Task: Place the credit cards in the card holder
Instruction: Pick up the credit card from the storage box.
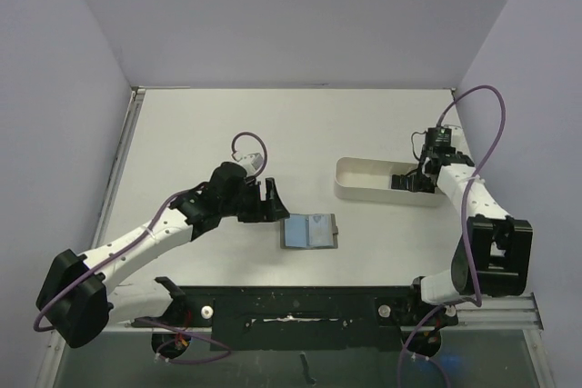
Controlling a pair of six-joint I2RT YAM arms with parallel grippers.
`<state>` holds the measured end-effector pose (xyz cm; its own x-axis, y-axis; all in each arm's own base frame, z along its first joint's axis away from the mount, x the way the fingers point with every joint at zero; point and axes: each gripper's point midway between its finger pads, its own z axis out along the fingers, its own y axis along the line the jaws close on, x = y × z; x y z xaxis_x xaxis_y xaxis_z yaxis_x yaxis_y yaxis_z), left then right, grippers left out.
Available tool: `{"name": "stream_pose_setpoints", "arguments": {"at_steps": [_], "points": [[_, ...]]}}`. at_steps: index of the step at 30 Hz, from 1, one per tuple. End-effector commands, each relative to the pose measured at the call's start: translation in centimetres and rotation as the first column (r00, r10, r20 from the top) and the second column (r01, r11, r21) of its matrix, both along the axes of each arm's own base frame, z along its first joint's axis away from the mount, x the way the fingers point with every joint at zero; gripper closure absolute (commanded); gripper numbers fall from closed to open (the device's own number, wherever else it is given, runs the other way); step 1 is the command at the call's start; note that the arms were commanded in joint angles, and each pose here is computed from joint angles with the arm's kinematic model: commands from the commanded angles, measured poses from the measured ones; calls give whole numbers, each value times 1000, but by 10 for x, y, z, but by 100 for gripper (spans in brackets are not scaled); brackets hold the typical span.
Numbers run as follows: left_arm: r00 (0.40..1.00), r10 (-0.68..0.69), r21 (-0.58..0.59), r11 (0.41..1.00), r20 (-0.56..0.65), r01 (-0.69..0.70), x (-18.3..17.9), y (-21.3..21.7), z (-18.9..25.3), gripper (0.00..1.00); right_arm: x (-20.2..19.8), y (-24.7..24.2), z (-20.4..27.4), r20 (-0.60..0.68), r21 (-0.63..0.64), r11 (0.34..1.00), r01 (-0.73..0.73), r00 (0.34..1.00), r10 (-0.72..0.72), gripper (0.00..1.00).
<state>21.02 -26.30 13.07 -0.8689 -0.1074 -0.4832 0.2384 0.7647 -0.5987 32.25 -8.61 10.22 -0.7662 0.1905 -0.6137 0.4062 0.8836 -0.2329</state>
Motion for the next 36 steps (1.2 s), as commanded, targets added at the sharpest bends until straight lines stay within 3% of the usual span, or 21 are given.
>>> {"name": "stream_pose_setpoints", "arguments": {"at_steps": [1, 12, 19, 25, 31, 36], "points": [[998, -51, -34, 998, 36, 52, -2, 1, 12, 25, 18, -12, 5, 23, -54, 998, 20, 1000, -19, 54], [999, -53, -51, 997, -5, 53, -1, 6, -10, 25, 18, -35, -9, -73, -174, 982, 73, 994, -86, 58], [999, -45, -45, 998, -16, 44, 1, 9, -16, 25, 24, -34, -16, -82, -160, 985, 57, 994, -71, 59], [999, -34, -43, 999, -22, 33, 3, 11, -20, 25, 23, -35, -11, -81, -173, 983, 60, 994, -75, 68], [999, -27, -60, 998, -28, 25, 5, 10, -21, 25, 24, -33, -1, -54, -167, 985, 53, 997, -63, 86], [999, -28, -75, 997, -30, 25, 7, 7, -20, 25, 23, -31, 5, -55, -174, 984, 48, 997, -59, 91]]}}
